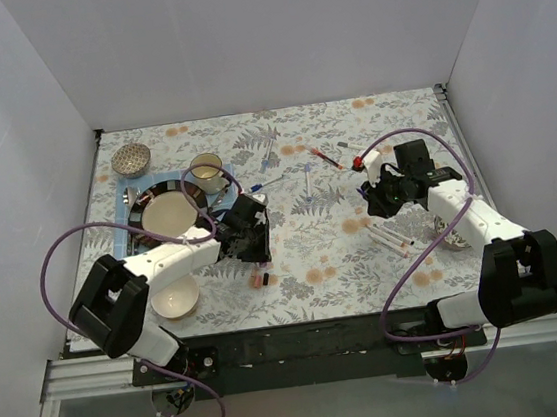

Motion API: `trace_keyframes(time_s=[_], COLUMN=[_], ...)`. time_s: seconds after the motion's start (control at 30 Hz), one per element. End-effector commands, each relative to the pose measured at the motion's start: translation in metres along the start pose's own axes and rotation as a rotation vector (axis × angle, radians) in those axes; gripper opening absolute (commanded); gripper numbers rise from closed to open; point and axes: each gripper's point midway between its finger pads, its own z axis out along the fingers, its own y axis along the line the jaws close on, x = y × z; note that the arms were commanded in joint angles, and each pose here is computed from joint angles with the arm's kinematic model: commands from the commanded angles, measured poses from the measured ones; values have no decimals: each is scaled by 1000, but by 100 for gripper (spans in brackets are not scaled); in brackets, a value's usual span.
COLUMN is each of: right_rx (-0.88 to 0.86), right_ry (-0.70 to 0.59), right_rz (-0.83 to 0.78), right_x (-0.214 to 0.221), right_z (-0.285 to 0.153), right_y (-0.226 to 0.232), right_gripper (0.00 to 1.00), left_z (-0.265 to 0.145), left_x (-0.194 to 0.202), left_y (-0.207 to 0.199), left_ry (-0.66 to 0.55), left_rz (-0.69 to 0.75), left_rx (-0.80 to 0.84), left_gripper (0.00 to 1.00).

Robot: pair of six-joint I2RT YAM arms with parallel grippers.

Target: Open the pen caps

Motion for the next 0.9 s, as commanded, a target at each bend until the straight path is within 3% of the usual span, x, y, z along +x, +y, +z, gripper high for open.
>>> trace_keyframes(time_s=[0.0, 0.3, 0.53, 0.7, 0.87], right_rx=[21, 19, 29, 70, 122], right_ry=[-23, -18, -1, 31, 107], right_rz=[-4, 0, 7, 33, 47], right_x=[-4, -2, 3, 12, 34], right_z=[-4, -5, -4, -5, -4], right_y=[-5, -5, -8, -19, -33], right_gripper=[1, 1, 1, 1, 1], left_z=[1, 19, 18, 3, -30], left_x=[-18, -12, -17, -33, -59], left_y=[6, 3, 11, 7, -5], left_ry=[-48, -5, -30, -97, -216], left_rz=[27, 53, 56, 53, 78], left_rx=[-82, -111, -160, -156, -110], left_gripper=[7, 27, 34, 37, 51])
